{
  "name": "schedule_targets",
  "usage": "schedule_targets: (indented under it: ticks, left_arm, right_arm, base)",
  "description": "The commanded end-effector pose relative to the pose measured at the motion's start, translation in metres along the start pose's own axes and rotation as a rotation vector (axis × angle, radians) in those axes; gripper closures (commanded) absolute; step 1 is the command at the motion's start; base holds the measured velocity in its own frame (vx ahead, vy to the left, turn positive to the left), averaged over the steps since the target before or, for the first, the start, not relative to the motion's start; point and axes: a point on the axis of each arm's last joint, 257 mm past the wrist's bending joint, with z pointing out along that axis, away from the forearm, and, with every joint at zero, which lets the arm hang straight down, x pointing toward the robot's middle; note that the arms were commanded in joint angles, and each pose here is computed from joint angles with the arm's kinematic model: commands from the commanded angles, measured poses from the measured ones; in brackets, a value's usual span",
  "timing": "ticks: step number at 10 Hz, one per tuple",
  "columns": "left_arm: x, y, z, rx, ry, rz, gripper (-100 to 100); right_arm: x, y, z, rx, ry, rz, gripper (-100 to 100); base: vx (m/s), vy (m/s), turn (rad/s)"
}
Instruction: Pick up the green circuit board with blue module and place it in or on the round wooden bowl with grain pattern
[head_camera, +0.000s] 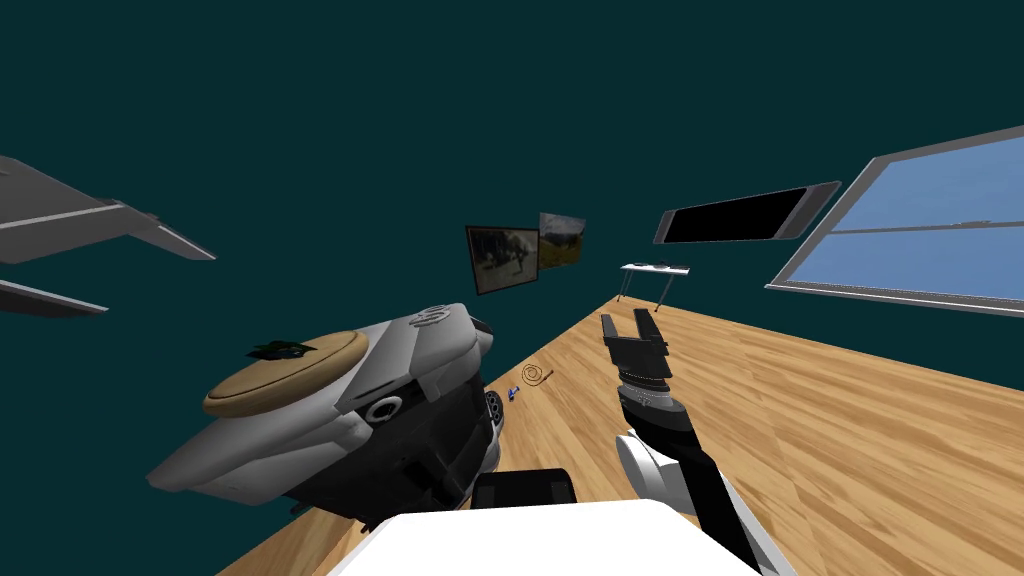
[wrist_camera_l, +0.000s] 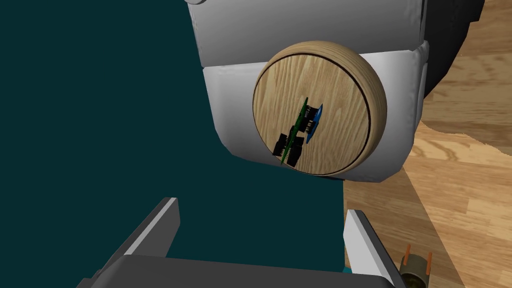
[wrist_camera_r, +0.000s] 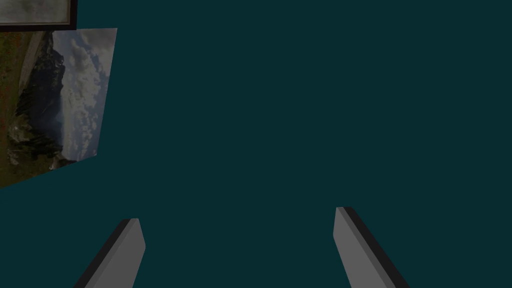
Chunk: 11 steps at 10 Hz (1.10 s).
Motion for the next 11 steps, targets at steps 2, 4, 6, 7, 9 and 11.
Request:
schedule_targets:
  ticks: [2,4,6,7,9,11]
  left_arm:
    - [-0.002,0.003,-0.017,-0.002,-0.016,-0.025,-100]
    - [-0.001,0.006,-0.03,-0.005,-0.025,-0.045,-100]
    - [0.001,0.008,-0.044,-0.004,-0.036,-0.064,-100]
    - [0.0,0.008,-0.041,-0.005,-0.032,-0.058,-100]
    - [0.001,0.008,-0.042,-0.005,-0.032,-0.059,0]
    - [0.001,0.008,-0.042,-0.005,-0.032,-0.059,0]
  right_arm:
    - [0.0,0.0,0.0,0.0,0.0,0.0,0]
    - [0.0,0.0,0.0,0.0,0.0,0.0,0]
    - [0.0,0.0,0.0,0.0,0.0,0.0,0]
    - [0.0,0.0,0.0,0.0,0.0,0.0,0]
    - [0.0,0.0,0.0,0.0,0.0,0.0,0]
    - [0.0,0.0,0.0,0.0,0.0,0.0,0]
  base:
    - [-0.022,0.026,-0.078]
    - [-0.034,0.042,-0.124]
    - [-0.042,0.052,-0.152]
    - [-0.02,0.023,-0.039]
    - [0.0,0.0,0.0]
    - [0.0,0.0,0.0]
